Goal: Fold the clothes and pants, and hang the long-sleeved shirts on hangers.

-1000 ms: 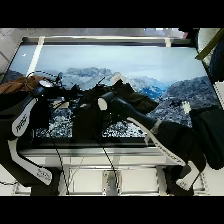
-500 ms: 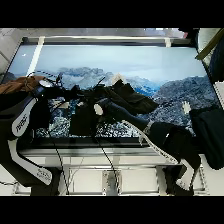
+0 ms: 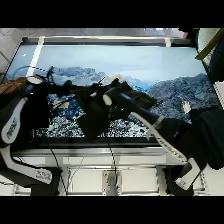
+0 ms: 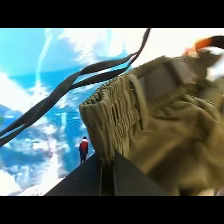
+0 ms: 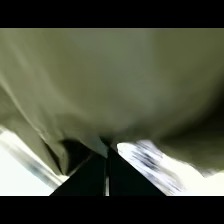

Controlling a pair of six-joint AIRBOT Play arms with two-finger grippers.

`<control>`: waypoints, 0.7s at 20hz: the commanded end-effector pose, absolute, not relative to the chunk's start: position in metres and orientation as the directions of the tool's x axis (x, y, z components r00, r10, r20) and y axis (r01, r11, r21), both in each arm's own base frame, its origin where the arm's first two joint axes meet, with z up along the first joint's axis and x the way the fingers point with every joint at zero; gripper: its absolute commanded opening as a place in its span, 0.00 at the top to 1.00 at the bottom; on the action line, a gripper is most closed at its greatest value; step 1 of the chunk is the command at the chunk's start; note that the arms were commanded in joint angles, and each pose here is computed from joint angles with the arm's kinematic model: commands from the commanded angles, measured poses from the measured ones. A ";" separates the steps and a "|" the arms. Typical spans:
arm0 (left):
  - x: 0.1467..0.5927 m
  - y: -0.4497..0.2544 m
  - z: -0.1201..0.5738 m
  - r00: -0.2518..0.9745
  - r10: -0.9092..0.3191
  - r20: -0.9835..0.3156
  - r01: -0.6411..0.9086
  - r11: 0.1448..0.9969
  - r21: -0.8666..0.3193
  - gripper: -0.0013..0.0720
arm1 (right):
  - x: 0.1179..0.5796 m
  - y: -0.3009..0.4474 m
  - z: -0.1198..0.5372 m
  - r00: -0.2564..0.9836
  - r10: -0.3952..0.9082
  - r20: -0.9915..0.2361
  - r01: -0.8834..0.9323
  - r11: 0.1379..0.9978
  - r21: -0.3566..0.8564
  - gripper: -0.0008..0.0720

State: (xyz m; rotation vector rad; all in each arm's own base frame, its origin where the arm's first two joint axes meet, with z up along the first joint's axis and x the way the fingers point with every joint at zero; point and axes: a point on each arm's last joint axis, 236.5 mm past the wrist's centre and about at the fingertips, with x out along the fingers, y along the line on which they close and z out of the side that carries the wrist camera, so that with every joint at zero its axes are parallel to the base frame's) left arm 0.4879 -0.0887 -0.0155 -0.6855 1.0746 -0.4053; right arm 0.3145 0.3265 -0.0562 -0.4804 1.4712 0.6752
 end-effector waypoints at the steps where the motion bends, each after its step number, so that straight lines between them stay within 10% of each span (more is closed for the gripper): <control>1: 0.467 -0.067 0.057 0.484 -0.618 -0.620 0.082 0.737 -0.671 0.95 | 0.339 0.268 0.019 0.085 0.070 -0.994 -0.626 0.780 0.002 0.98; 7: 0.378 -0.113 0.236 0.620 -0.644 -0.447 0.435 0.757 -0.487 0.95 | 0.318 0.255 0.273 0.497 0.408 -0.766 -0.635 0.773 0.000 0.98; 14: 0.280 -0.115 0.392 0.843 -0.534 -0.061 0.505 0.825 -0.254 0.95 | 0.237 0.230 0.383 0.583 0.594 -0.555 -0.695 0.718 0.039 0.98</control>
